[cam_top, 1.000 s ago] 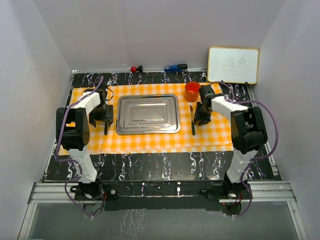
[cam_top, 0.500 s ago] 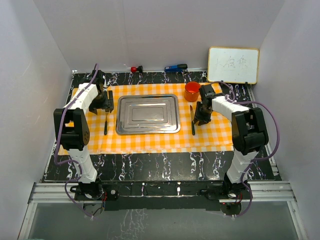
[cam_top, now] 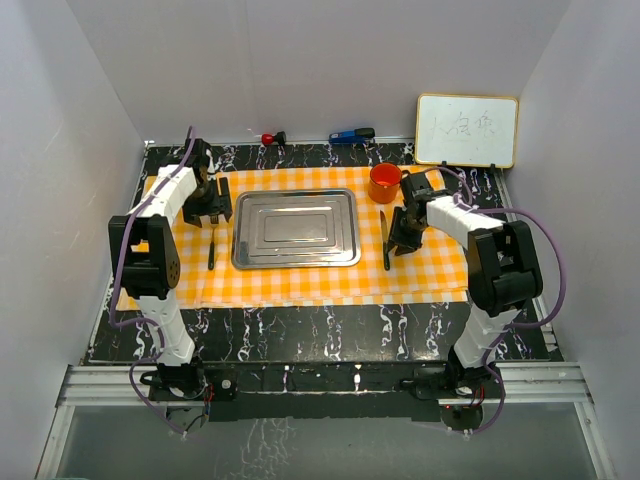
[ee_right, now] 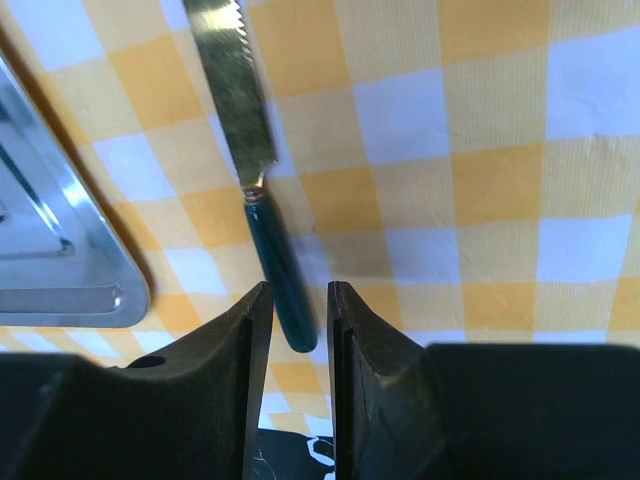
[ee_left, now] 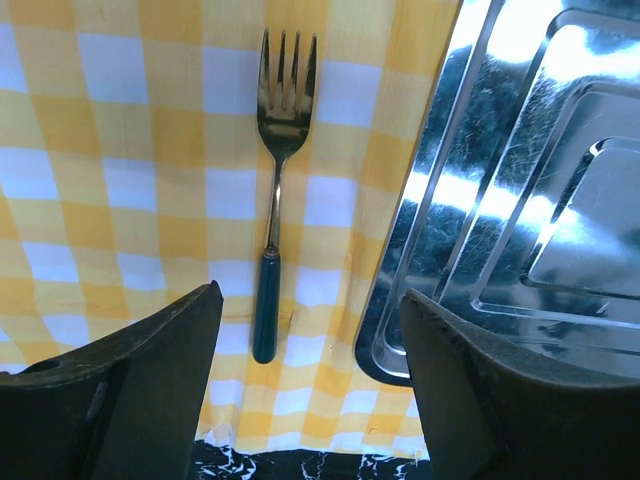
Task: Set the dinner table for one person
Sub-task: Adjust the knife on the napkin.
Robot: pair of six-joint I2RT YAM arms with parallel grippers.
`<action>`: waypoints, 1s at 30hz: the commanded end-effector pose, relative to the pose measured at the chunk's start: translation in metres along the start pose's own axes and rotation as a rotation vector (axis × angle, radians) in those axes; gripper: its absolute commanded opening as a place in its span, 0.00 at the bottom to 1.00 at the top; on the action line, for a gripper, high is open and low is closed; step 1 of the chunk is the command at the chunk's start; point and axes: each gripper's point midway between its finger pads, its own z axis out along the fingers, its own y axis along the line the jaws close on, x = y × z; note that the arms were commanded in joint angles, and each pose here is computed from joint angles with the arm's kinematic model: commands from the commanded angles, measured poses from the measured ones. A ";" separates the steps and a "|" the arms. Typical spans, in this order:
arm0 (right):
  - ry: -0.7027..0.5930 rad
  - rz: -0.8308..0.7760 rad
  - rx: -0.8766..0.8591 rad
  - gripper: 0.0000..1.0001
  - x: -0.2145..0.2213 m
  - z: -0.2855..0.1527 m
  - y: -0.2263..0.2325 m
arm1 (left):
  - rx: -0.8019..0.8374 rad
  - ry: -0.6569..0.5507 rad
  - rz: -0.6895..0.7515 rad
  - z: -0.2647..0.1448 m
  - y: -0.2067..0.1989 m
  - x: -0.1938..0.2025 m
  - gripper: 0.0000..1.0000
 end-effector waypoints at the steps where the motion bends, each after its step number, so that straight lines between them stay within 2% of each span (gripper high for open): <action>1: -0.042 0.001 -0.011 0.27 -0.003 -0.004 0.003 | 0.046 -0.034 -0.022 -0.007 -0.012 -0.015 0.71; 30: -0.008 -0.015 -0.008 0.25 -0.001 0.024 0.010 | 0.023 -0.027 -0.025 -0.001 -0.009 -0.013 0.71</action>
